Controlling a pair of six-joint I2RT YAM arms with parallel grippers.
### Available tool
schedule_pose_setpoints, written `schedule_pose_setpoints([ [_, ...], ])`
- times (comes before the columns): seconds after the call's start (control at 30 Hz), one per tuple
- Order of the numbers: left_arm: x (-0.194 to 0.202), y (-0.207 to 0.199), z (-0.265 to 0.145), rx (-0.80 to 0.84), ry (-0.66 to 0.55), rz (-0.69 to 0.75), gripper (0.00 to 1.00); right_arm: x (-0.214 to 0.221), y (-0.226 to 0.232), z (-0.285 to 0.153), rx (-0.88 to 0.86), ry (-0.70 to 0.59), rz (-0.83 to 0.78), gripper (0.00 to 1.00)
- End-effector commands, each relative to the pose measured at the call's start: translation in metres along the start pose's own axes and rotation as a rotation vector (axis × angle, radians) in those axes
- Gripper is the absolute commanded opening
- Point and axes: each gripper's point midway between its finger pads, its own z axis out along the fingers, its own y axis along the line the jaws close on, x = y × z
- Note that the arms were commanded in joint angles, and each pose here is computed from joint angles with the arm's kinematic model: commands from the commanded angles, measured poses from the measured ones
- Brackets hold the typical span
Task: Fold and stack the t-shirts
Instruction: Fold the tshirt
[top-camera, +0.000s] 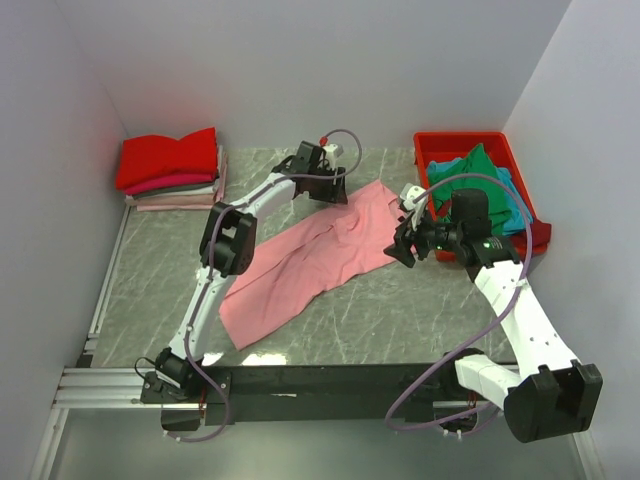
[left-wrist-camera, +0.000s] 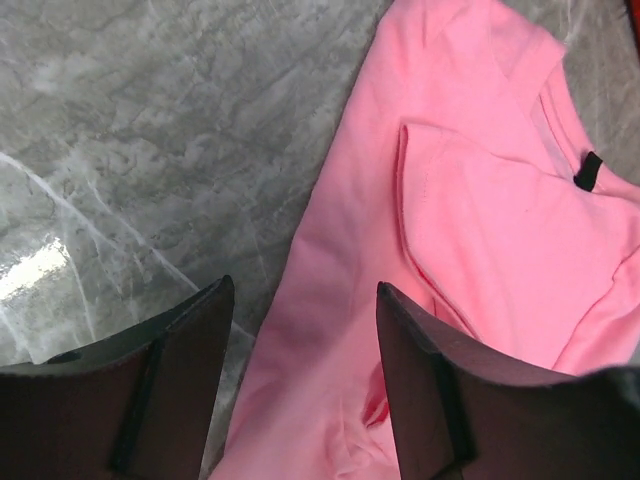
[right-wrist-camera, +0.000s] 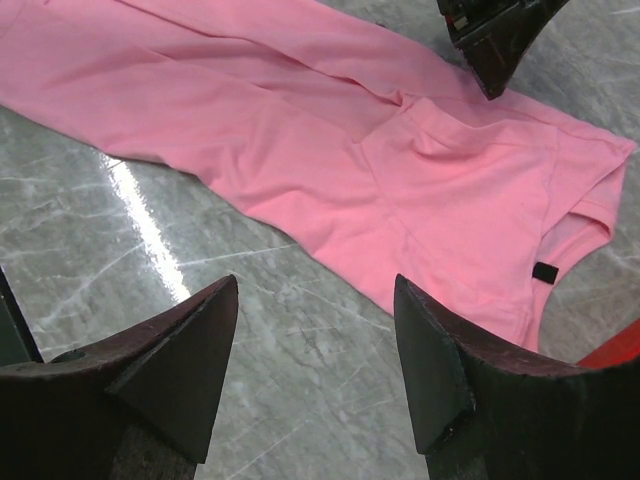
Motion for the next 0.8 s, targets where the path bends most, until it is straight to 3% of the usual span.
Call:
schedule_pose_setpoints([
  [0.0,0.011,0.01,0.011,-0.051,0.025,0.049,0.65,-0.004,0.003,0.0,-0.021,-0.021,0.016,0.7],
  [0.3,0.035,-0.008,0.026,0.025,0.086,0.095,0.59,0.001,0.0,0.003,-0.021,-0.005,0.028,0.7],
  [0.43,0.048,0.001,0.032,-0.011,0.11,0.088,0.43,0.003,0.0,0.004,-0.025,0.001,0.035,0.7],
  [0.47,0.048,0.001,0.032,-0.016,0.108,0.085,0.34,0.003,0.0,0.004,-0.026,0.001,0.033,0.7],
  [0.6,0.033,0.002,0.029,-0.043,0.066,0.079,0.15,0.005,0.001,0.004,-0.027,0.005,0.034,0.7],
  [0.63,0.029,0.003,0.028,-0.05,0.053,0.071,0.04,0.005,0.0,0.004,-0.027,0.007,0.032,0.7],
  [0.77,-0.004,0.013,0.012,-0.088,-0.037,0.015,0.0,0.008,-0.001,0.005,-0.025,0.017,0.037,0.7],
])
